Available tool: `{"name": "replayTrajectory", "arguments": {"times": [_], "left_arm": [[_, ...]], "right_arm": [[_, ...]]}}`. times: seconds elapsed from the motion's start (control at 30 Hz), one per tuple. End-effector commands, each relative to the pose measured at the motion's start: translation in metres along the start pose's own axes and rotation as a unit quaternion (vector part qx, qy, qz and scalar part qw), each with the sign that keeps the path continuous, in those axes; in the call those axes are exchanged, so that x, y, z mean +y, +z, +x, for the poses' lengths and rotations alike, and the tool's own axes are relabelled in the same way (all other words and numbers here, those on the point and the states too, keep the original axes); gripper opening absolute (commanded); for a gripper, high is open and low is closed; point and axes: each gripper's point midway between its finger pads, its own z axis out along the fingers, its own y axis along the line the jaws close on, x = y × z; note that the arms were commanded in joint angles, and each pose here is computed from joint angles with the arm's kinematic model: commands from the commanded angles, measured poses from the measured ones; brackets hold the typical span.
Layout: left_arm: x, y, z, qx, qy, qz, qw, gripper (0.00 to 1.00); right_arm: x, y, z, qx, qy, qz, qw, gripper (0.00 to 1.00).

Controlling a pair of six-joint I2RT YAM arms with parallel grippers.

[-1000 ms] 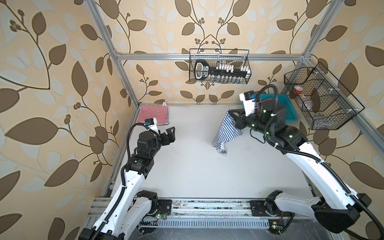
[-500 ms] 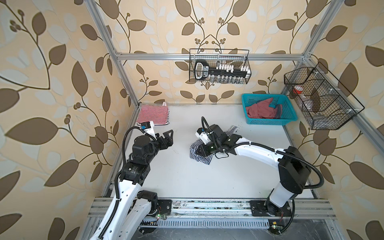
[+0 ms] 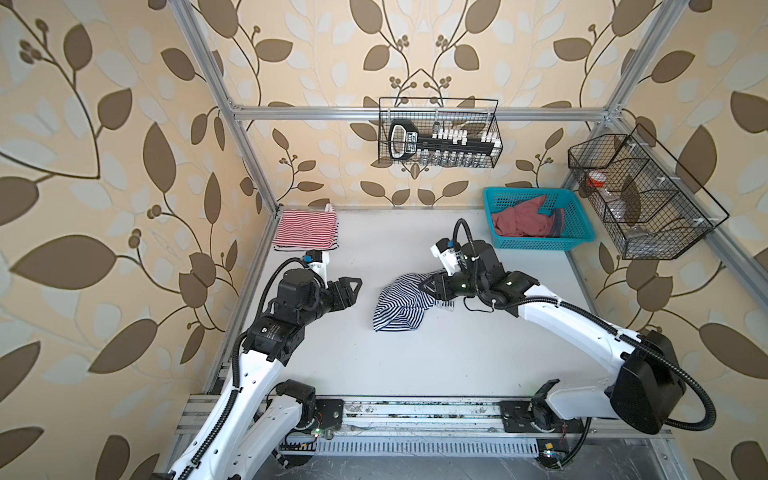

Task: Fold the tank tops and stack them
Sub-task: 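Carry the tank top to table center with right gripper while left gripper approaches, then grasp the hanging edge of the tank top with the left gripper beside the right gripper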

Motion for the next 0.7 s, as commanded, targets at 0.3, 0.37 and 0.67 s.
{"name": "replayTrajectory", "arguments": {"times": [0.3, 0.37, 0.67], "left_arm": [[-0.04, 0.053, 0.083, 0.17, 0.077, -0.044, 0.981, 0.62], [-0.044, 0.056, 0.085, 0.173, 0.077, -0.043, 0.981, 0.62], [-0.044, 0.049, 0.104, 0.201, 0.067, -0.045, 0.976, 0.6]], "right_arm": [[-0.043, 0.048, 0.073, 0.104, 0.017, 0.035, 0.994, 0.43], [-0.046, 0.057, 0.075, 0.114, 0.016, 0.034, 0.993, 0.44], [-0.061, 0.091, 0.075, 0.127, 0.01, 0.038, 0.991, 0.49]]}}
